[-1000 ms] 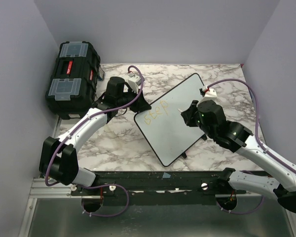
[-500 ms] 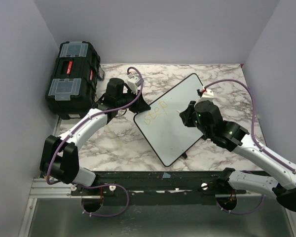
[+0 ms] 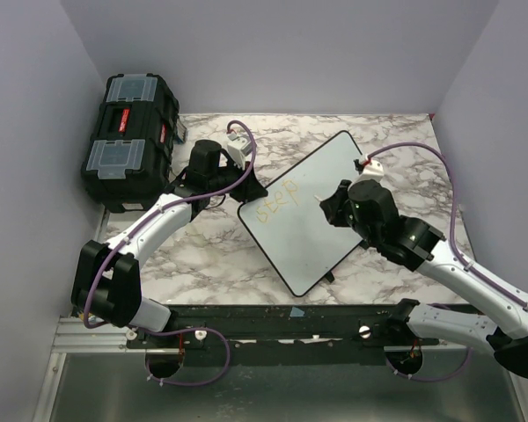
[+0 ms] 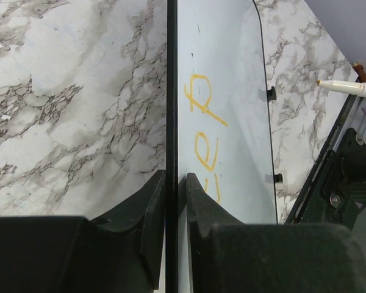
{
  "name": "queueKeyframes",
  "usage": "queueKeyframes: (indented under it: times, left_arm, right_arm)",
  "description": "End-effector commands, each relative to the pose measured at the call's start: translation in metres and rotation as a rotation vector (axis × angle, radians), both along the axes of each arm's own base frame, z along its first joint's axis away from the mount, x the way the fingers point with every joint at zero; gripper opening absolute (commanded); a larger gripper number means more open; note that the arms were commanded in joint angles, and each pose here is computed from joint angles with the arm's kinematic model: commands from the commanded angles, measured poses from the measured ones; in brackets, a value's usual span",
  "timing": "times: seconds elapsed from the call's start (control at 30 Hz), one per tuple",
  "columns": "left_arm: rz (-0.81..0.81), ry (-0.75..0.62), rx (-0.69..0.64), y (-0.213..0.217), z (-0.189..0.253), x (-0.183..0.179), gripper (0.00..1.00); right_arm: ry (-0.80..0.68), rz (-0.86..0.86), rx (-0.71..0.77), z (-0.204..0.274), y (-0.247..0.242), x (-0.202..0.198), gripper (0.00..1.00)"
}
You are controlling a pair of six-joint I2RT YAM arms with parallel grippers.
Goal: Write a sentence on the whiteboard
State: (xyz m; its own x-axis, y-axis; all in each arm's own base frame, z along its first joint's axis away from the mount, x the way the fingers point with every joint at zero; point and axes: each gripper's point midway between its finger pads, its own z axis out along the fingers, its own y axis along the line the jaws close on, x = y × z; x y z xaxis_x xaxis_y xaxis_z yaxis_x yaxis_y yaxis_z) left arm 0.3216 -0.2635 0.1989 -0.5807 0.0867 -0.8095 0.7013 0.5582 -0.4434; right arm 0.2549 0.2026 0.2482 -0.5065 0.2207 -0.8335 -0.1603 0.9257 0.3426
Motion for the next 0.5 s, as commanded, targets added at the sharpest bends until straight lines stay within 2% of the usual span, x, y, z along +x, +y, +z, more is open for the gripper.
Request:
queueKeyframes:
  times: [0.0, 0.2, 0.47]
  left_arm:
    - [-0.057, 0.008, 0.034, -0.004, -0.014, -0.012, 0.18]
    - [-0.052, 0.006, 0.037, -0.004, -0.013, -0.010, 0.18]
    - [-0.046, 0.008, 0.045, -0.004, -0.013, -0.007, 0.19]
  right_arm:
    - [-0.015, -0.034, 0.140, 0.027, 0.006, 0.000, 0.01]
    - [-0.034, -0.088, 0.418, 0.094, 0.016, 0.000, 0.01]
    - [-0.073, 0.049, 0.837, 0.186, 0.042, -0.020, 0.01]
